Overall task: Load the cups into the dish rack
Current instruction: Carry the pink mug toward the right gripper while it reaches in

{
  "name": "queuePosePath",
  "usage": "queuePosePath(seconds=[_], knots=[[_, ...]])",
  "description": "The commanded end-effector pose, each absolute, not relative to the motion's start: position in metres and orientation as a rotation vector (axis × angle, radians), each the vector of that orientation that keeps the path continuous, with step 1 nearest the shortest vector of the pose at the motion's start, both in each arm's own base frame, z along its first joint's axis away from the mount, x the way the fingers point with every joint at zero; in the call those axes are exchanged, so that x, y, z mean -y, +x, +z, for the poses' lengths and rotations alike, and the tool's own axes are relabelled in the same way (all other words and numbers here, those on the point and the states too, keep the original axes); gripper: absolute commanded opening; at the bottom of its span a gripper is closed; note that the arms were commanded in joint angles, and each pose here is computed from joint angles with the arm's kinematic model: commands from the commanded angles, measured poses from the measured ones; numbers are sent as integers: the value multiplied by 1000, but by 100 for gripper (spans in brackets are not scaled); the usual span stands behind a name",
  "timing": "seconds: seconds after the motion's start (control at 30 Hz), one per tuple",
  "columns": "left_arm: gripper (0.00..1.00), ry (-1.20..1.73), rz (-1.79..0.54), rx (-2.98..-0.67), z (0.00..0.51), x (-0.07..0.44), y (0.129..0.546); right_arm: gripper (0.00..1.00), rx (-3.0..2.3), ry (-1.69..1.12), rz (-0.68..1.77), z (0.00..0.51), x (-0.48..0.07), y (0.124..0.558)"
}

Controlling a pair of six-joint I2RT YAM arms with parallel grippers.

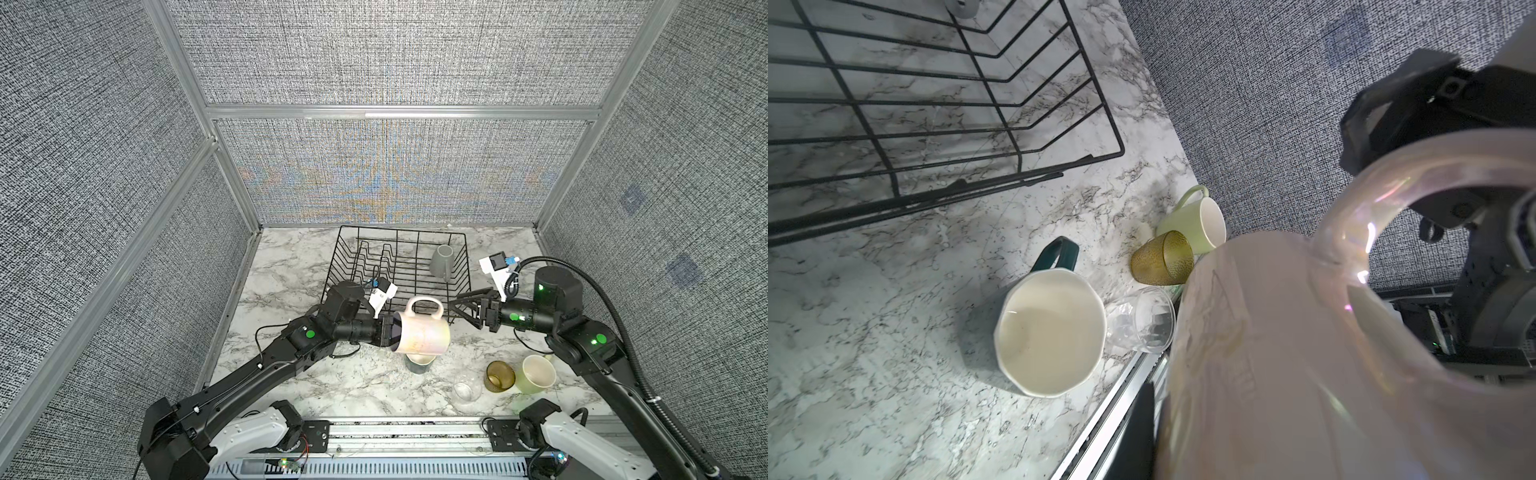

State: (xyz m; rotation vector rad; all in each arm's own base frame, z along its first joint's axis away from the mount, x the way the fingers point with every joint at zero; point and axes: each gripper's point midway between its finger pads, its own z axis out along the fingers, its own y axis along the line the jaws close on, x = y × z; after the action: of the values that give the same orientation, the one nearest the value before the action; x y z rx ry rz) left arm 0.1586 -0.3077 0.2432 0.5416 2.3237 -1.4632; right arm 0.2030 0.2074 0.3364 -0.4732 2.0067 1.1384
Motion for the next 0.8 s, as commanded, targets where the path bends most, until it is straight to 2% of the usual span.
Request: queuePosePath(seconds=[0.0,0.1,0.23,0.37,0.53,0.67,0.77], knots=[[0,587,-1504,-2190,266,314,163,59,-2070,-385,1096,337,-200,209],[0,422,-1298,-2200,263,297,191,59,-2114,-215,1257,350,-208,212],[0,323,-1074,-2071,272,277,225,59,-2121,165,1552,359,-222,222],[0,335,-989,-1984,278,280,245,59,-2035,235,1723,382,-237,223],[0,459,-963,-2011,270,304,255,60,-2045,300,1874,391,-256,223],[0,482,-948,-1967,269,314,265,60,-2214,430,1909,368,-268,224],[0,529,-916,-1839,275,316,271,61,-2300,616,1691,344,-247,225]])
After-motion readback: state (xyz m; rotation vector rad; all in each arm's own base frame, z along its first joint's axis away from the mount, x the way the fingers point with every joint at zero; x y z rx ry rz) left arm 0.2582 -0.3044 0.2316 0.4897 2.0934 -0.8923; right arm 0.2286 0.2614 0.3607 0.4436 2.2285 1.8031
